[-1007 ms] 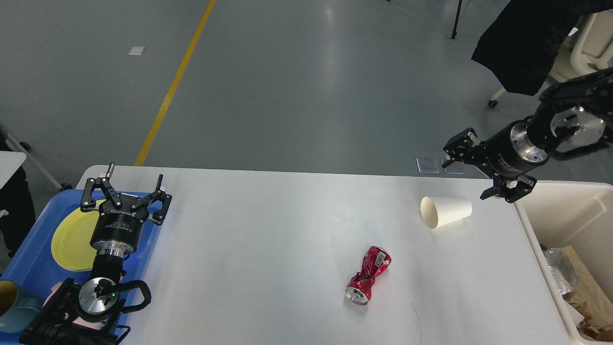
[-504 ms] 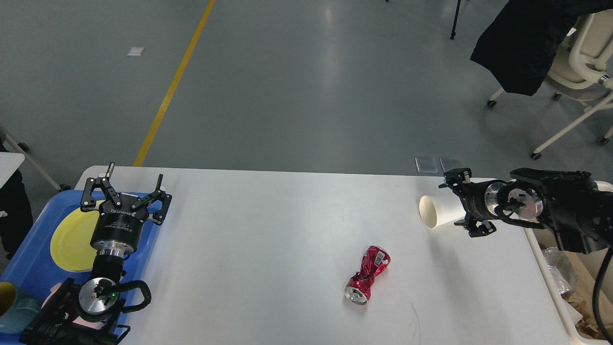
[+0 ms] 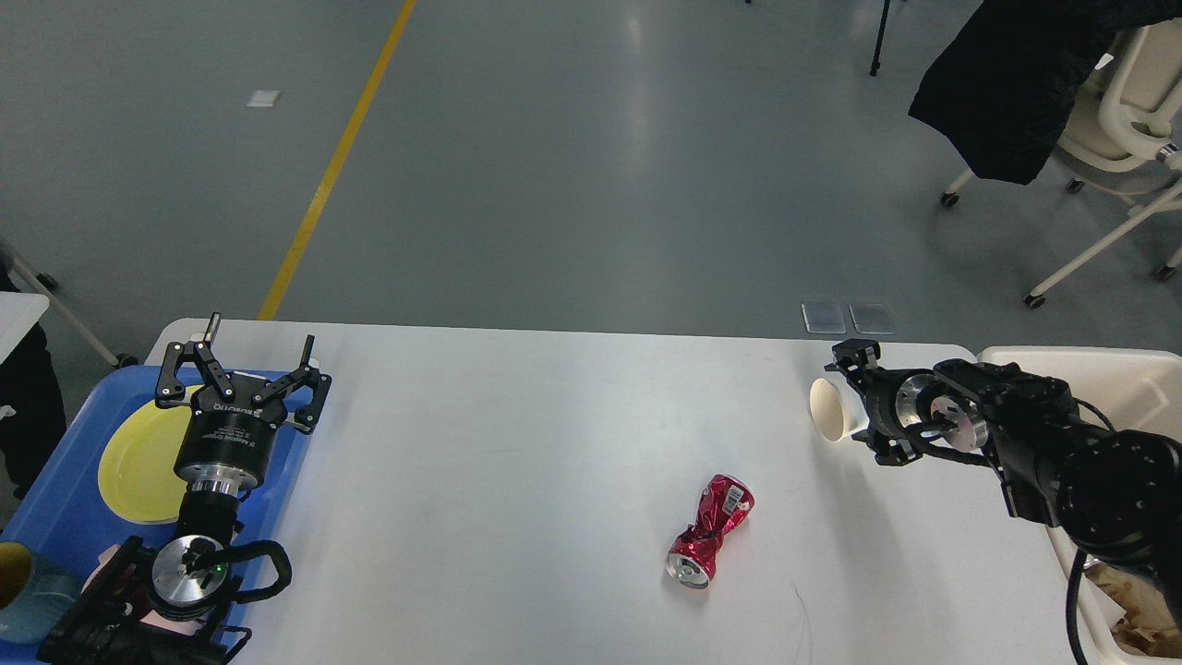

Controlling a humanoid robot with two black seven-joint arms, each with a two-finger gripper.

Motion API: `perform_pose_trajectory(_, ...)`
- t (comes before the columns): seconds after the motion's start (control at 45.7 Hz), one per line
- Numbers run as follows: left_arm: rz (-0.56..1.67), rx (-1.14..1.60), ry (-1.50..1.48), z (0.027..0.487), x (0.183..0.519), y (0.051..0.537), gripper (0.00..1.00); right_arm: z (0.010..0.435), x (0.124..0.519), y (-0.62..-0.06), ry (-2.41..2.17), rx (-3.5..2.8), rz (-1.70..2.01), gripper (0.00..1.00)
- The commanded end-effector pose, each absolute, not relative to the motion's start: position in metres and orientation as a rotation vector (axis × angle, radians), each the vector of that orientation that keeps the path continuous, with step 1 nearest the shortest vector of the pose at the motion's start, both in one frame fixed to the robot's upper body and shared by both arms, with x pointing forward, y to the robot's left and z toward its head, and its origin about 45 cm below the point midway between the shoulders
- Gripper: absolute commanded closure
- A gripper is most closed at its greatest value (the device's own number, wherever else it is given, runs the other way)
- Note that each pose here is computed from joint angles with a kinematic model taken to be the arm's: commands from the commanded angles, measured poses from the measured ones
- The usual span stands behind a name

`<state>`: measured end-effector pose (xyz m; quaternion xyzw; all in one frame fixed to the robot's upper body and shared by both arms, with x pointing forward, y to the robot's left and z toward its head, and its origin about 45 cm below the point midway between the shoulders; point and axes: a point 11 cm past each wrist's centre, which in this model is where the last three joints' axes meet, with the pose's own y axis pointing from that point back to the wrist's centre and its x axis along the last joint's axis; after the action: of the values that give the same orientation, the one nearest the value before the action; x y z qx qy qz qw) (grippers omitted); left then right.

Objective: Tidy desktop
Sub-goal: 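Grasp the tipped white cup with the right gripper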

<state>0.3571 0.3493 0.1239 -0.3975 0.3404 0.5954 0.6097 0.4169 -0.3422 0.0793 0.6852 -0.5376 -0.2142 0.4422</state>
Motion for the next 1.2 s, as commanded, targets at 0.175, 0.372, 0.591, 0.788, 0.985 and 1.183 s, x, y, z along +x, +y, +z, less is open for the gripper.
perform_pose_trajectory(0.175,1.375,-0.919,0.786,0.124,0.357,0.349,0.04,0.071,0.41,-0.35,-1.366,1.646,-0.52,0.0)
perform_pose_trajectory(0.372,1.375,-0.917,0.786,0.124,0.357,0.349,0.04,0.064,0.405,-0.354,-1.412,1.607,-0.524,0.0)
perform_pose_trajectory(0.591,1.375,-0.919,0.786,0.124,0.357,0.349,0.04,0.064,0.407,-0.349,-1.428,1.621,-0.543,0.0)
perform_pose_trajectory(0.788,1.375,-0.919,0.786,0.124,0.357,0.349,0.04,0.067,0.413,-0.345,-1.452,1.633,-0.529,0.0)
perform_pose_trajectory(0.985,1.375,-0.919,0.786,0.124,0.357,0.349,0.04,0.066,0.413,-0.342,-1.466,1.635,-0.54,0.07)
perform_pose_trajectory(1.183,1.375,-0.919,0.786,0.124,0.357,0.349,0.04,0.062,0.41,-0.34,-1.464,1.629,-0.543,0.06)
